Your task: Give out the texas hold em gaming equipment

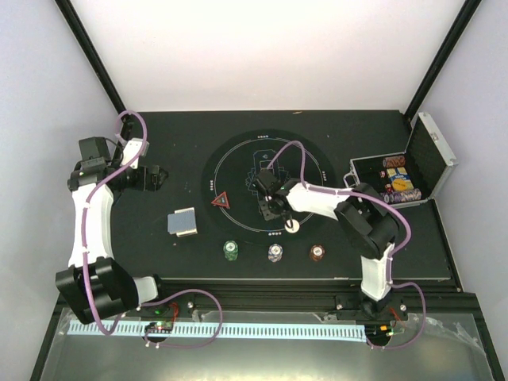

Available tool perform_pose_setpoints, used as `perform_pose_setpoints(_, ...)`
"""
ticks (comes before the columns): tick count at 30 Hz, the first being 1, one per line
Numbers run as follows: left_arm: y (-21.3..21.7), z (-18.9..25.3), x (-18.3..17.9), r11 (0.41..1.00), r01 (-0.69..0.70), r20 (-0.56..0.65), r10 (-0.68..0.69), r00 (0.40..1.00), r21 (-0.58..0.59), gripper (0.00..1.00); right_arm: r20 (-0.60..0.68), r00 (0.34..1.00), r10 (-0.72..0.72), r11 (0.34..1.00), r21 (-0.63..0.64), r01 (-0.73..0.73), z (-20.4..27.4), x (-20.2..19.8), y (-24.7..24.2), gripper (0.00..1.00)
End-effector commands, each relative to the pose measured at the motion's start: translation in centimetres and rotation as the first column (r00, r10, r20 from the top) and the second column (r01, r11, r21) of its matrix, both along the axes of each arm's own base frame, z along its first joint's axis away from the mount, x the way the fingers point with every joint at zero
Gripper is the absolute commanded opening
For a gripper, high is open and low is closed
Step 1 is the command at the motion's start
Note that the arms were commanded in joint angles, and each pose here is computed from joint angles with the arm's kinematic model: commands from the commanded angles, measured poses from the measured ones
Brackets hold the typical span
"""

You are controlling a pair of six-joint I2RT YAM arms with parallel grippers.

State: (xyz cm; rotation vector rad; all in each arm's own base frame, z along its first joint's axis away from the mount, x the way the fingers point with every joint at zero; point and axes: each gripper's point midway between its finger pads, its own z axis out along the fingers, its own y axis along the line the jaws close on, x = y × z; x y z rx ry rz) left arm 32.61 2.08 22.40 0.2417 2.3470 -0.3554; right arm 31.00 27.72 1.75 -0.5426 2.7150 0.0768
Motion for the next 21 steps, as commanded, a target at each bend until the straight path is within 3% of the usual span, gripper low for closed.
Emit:
perform_pose_setpoints(1, -0.1, 0.9, 0.3, 1.000, 0.008, 0.006, -0.008, 1.000, -0.017, 0.99, 0.052, 0.998, -0.033, 0.997, -0.064, 0.036, -0.2, 3.3, -0.4, 0.24)
perform_pose_setpoints(12, -0.5, 0.8, 0.2, 0.999, 0.027, -0.008, -0.027, 1.000, -0.047, 0.99, 0.080, 0.989, -0.121, 0.992, -0.035, 0.124, 0.7, 16.8, 1.1, 0.24)
perform_pose_setpoints(17, -0.8, -0.1, 0.1, 0.997, 0.052, -0.039, -0.054, 0.998, -0.059, 0.99, 0.091, 0.987, -0.134, 0.990, -0.024, 0.137, 0.8, 20.5, 1.4, 0.26)
perform_pose_setpoints(21, -0.7, -0.6, 0.0, 0.997, 0.057, -0.047, -0.059, 0.997, -0.050, 0.99, 0.125, 0.987, -0.100, 0.995, -0.004, 0.102, 2.5, 21.4, 1.8, 0.33)
